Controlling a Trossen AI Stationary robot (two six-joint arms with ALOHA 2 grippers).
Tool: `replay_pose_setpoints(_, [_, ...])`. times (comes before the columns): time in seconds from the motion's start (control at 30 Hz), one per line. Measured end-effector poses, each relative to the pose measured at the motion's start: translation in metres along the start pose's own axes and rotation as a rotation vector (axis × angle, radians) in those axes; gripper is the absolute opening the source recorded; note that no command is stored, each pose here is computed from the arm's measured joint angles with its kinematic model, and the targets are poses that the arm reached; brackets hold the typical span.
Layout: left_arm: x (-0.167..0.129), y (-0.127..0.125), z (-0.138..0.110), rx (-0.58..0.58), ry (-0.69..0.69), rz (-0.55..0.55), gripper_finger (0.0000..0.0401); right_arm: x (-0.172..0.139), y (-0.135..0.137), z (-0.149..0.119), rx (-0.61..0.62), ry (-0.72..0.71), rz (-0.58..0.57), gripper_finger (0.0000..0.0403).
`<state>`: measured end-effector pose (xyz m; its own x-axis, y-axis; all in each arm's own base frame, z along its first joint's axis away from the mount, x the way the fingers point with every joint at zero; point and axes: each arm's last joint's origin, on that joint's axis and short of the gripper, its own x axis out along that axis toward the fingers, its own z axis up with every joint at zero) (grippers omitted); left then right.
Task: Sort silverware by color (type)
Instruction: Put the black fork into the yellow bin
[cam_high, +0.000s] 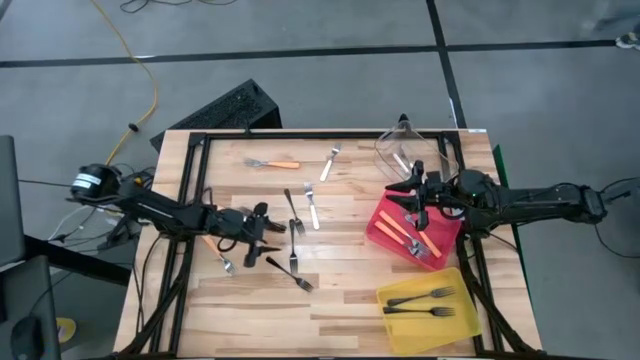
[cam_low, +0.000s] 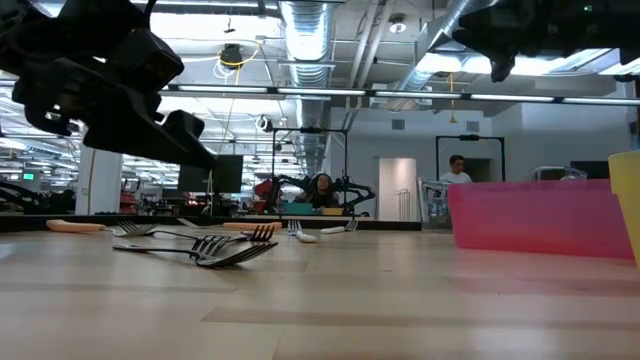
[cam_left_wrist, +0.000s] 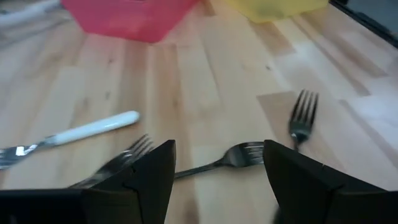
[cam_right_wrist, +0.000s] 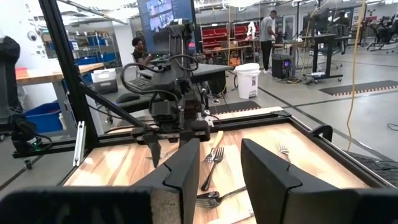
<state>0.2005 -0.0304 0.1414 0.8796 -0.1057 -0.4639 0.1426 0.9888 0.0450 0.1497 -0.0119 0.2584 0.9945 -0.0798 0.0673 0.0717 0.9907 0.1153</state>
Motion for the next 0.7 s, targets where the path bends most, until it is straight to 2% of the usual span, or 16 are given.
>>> replay_pose_setpoints(0.17, [0.008, -0.012, 0.004, -0.032, 0.026, -0.059, 0.0226, 0.0, 0.0, -0.002, 0.017, 0.017, -0.002, 0.014])
replay_pose_setpoints(0.33, [0.018, -0.033, 0.007, 0.021, 0.071, -0.119, 0.0226, 0.0, 0.0, -0.003, 0.019, 0.033, -0.003, 0.014])
replay_pose_setpoints(0.5, [0.025, -0.044, -0.002, 0.067, 0.126, -0.091, 0.0226, 0.0, 0.0, -0.004, 0.019, 0.041, -0.004, 0.014])
replay_pose_setpoints(0.7, [0.034, -0.046, -0.016, 0.068, 0.201, -0.087, 0.0226, 0.0, 0.0, -0.004, 0.019, 0.041, -0.005, 0.014])
